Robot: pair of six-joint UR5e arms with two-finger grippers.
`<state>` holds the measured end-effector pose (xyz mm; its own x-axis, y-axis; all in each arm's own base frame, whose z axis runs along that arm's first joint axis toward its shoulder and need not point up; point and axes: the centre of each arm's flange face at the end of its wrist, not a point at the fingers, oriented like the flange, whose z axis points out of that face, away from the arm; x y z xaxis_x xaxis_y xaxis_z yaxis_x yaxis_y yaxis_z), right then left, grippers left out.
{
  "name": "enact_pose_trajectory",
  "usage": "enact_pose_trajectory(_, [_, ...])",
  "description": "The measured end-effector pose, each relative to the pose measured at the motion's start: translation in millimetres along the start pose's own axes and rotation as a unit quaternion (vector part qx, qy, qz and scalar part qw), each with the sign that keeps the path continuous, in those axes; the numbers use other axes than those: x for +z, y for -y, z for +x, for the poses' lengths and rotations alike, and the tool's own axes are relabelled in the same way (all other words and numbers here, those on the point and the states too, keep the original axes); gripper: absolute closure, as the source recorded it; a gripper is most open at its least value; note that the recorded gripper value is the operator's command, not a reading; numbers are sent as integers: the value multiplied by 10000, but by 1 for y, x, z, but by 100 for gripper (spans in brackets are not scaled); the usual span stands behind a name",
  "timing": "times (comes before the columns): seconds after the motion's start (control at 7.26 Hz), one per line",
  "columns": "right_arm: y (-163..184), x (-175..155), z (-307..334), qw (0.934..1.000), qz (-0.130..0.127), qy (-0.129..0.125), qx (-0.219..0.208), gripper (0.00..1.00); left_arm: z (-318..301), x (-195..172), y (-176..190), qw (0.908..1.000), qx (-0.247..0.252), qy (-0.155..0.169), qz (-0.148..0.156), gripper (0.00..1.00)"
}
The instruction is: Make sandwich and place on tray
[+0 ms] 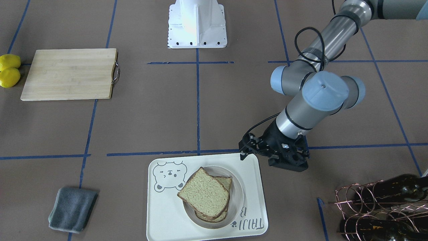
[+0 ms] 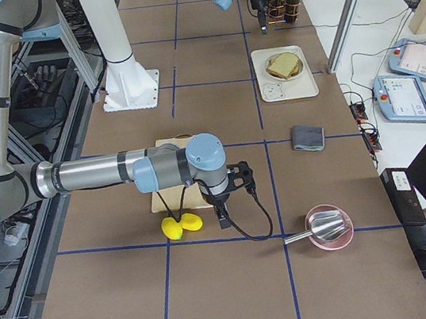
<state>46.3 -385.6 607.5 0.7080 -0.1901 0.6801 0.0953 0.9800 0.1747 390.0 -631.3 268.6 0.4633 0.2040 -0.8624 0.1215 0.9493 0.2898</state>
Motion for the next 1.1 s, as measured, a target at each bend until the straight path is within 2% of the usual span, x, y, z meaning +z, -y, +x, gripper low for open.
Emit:
enact_pose_trajectory(0.28, [0,1,1,10000,-9,-20,6,0,-44,-68,-32,9970,658,403,-50,0])
enact_pose_trajectory(0.55, [-1,3,4,10000,-39,-13,47,0,-91,-128,-30,9874,1147,1042,-304,0])
enact_pose_trajectory(0.69, [-1,4,4,10000,-49,0,61,0,-141,-156,-32,9847,1078,1310,-407,0])
enact_pose_trajectory(0.83, [-1,5,5,10000,-59,19,68,0,-200,-182,-43,9851,820,1414,-532,0])
enact_pose_trajectory(1.1, [-2,6,5,10000,-60,36,24,0,-314,-221,-93,9834,676,1443,-872,0])
